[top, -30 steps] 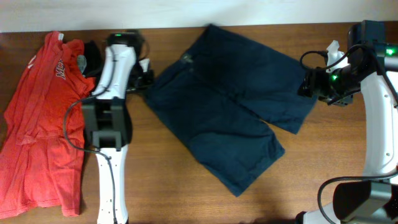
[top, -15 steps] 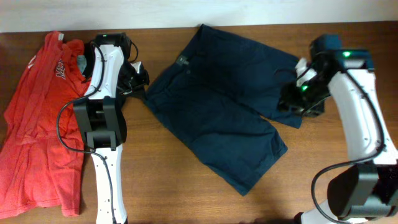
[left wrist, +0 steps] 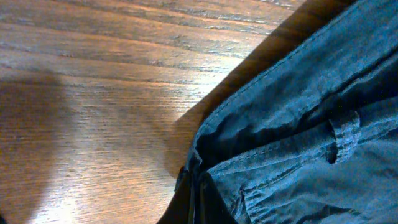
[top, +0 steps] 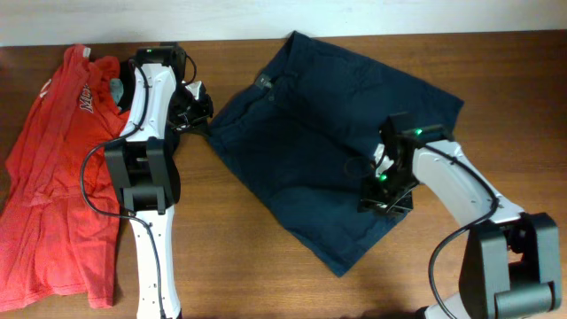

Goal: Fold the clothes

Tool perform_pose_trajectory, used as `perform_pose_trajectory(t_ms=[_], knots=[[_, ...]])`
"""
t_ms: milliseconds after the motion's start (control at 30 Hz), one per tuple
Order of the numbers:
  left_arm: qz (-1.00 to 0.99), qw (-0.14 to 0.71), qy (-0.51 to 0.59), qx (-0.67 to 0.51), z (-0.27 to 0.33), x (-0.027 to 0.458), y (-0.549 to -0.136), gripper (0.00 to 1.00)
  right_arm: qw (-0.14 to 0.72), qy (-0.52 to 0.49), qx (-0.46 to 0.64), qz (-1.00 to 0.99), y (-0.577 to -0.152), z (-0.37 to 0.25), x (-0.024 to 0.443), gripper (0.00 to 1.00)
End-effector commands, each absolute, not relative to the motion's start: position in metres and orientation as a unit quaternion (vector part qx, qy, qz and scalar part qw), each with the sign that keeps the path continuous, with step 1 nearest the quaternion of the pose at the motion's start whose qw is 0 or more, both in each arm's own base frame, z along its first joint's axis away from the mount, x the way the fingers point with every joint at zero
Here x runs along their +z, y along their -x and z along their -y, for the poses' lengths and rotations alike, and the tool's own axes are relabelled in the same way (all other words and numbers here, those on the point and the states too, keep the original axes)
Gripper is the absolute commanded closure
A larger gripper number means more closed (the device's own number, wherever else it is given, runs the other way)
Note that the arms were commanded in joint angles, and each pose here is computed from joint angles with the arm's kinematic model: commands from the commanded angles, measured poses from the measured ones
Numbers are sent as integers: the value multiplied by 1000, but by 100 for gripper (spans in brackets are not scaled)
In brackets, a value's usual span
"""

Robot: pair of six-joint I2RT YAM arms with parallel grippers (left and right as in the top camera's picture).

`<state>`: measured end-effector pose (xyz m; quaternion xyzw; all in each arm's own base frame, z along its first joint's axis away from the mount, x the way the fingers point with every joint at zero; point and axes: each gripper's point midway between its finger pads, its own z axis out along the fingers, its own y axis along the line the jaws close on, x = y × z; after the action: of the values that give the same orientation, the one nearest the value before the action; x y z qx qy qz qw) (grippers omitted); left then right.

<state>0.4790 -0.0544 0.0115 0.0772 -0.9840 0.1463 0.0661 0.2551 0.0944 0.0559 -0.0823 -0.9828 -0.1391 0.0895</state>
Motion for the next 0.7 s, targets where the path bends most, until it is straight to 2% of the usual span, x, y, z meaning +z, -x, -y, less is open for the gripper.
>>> perform_pose_trajectory(t_ms=[0, 67, 133, 167, 200, 267, 333, 500, 667], knots=[[985, 51, -61, 154, 56, 16, -486, 99, 76, 98, -149, 981, -255, -100, 53, 64], [985, 48, -60, 154, 56, 18, -488, 81, 68, 96, -151, 981, -259, -101, 51, 64], [985, 47, -56, 154, 56, 18, -488, 44, 63, 95, -153, 982, -261, -101, 50, 64], [986, 47, -54, 152, 55, 18, -488, 30, 61, 95, -153, 982, -262, -101, 50, 64], [986, 46, -54, 149, 54, 18, -488, 20, 59, 95, -154, 982, -263, -102, 50, 63], [988, 44, -55, 137, 49, 19, -488, 5, 56, 94, -154, 982, -264, -102, 50, 63], [990, 36, -56, 122, 41, 26, -491, 1, 52, 94, -149, 983, -266, -100, 48, 63], [993, -22, -59, 96, 22, 73, -506, 1, 55, 96, -140, 984, -265, -97, 35, 63], [986, -124, -58, 91, 11, 156, -518, 1, 53, 143, -96, 984, -269, -77, 21, 64]])
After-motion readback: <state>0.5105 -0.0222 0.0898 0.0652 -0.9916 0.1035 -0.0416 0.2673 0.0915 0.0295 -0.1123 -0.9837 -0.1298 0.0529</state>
